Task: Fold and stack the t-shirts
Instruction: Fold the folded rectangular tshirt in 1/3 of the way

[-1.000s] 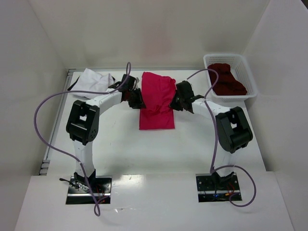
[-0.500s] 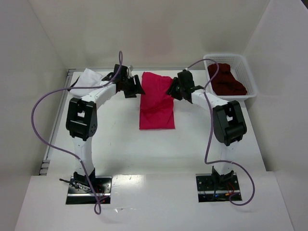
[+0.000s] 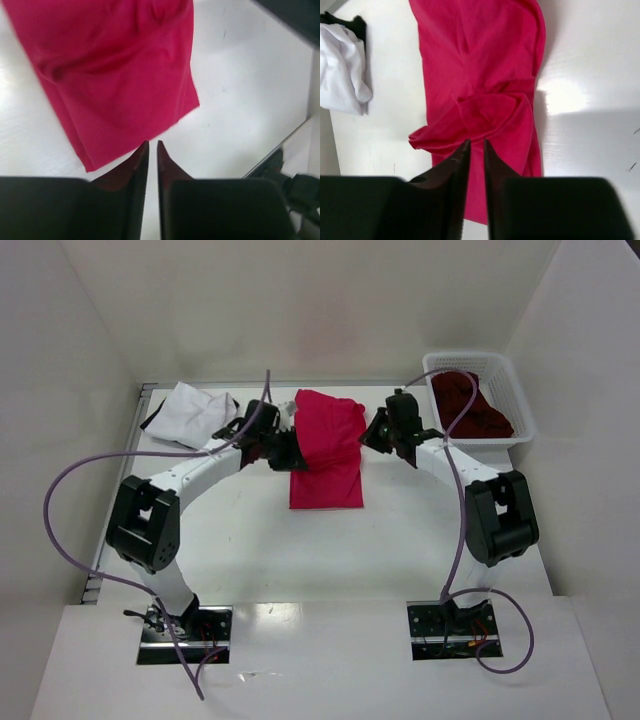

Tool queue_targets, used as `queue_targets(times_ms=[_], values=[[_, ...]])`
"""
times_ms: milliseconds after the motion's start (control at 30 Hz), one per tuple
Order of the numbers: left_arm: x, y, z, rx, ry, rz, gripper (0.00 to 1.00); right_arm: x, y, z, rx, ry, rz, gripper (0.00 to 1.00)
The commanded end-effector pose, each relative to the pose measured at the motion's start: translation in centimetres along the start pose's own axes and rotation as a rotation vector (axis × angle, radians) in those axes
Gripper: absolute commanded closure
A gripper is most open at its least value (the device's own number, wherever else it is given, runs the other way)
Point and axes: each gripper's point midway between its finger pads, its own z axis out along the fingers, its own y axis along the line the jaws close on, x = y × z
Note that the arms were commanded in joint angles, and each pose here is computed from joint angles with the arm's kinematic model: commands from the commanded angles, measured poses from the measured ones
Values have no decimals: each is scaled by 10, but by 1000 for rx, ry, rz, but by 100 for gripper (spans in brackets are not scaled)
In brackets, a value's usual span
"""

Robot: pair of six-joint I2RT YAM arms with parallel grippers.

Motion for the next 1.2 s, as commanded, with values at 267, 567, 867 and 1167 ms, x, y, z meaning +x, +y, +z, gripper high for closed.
queue_targets(times_ms=[267, 567, 867, 1167], values=[[31, 28, 55, -107, 74, -59, 93, 45, -10, 9, -8, 75, -35, 79], [8, 49, 96, -174, 78, -77, 93, 41, -7, 24, -7, 76, -47, 77], [-48, 65, 110, -215, -39, -92, 89, 35, -8, 32, 10, 65, -66, 75], [-68, 72, 114, -231, -64, -103, 78, 18, 0, 25, 22, 41, -100, 69]])
